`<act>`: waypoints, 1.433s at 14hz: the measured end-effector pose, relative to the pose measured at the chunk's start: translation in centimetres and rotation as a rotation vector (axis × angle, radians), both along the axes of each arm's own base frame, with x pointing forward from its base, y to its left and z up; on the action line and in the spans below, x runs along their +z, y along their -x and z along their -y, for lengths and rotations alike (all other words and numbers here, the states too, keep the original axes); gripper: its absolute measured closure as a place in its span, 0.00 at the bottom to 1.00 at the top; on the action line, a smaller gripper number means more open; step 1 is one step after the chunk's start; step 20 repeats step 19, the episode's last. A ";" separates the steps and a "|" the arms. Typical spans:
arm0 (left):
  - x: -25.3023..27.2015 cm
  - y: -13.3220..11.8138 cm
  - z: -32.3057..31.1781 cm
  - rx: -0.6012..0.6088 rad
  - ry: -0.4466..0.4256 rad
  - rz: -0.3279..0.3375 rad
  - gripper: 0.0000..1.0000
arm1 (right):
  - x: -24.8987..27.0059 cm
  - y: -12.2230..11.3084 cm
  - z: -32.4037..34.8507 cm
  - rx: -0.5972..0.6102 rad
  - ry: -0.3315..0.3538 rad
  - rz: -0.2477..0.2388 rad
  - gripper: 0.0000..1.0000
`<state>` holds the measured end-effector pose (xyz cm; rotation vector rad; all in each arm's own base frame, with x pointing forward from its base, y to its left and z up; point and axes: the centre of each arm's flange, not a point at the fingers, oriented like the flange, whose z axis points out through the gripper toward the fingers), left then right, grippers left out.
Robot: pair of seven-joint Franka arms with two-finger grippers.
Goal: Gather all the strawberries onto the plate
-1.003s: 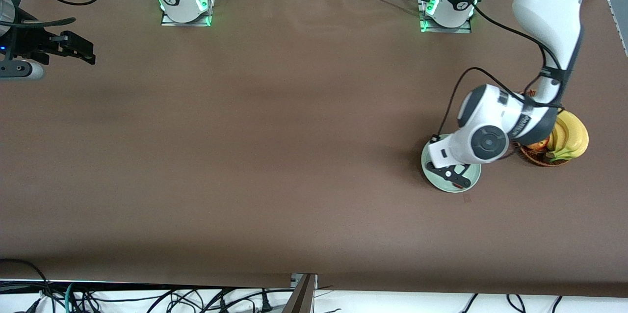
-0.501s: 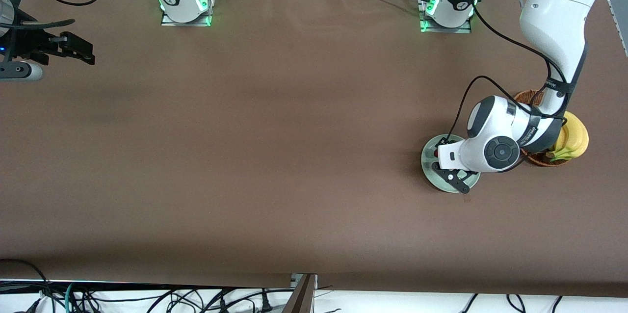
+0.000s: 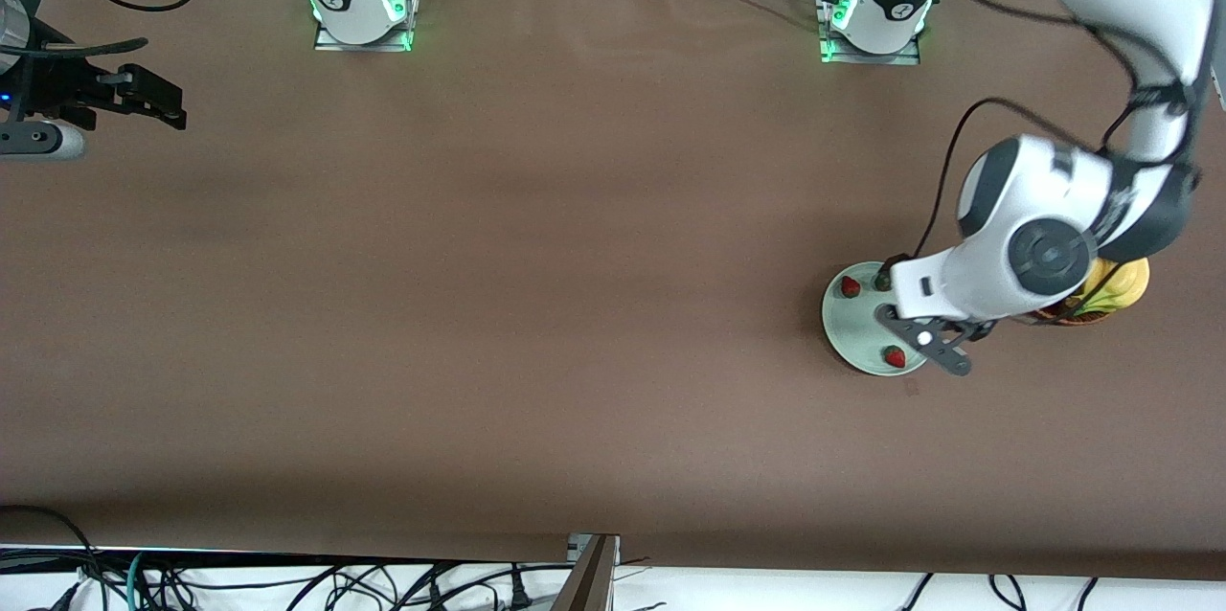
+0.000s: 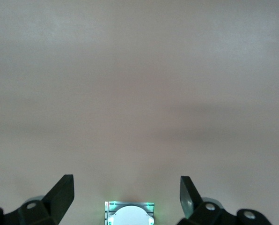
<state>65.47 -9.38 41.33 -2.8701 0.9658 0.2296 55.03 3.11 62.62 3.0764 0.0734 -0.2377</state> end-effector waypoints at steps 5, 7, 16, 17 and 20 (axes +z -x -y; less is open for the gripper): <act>15.0 2.6 -2.1 0.079 -0.034 0.040 0.00 | 0.0 0.0 0.0 -0.008 0.001 0.001 0.00; 17.7 2.7 -3.7 0.138 0.001 0.084 0.00 | 0.0 0.0 0.0 -0.011 0.001 0.002 0.00; 16.8 8.9 -10.0 0.490 0.141 0.140 0.00 | -0.6 -0.6 -0.1 -0.009 0.000 0.002 0.00; 16.8 9.0 -9.2 0.481 0.137 0.140 0.00 | -0.6 -0.6 -0.1 -0.009 0.000 0.002 0.00; 16.6 9.0 -7.9 0.455 0.113 0.142 0.00 | -0.6 -0.6 -0.1 -0.009 0.000 0.002 0.00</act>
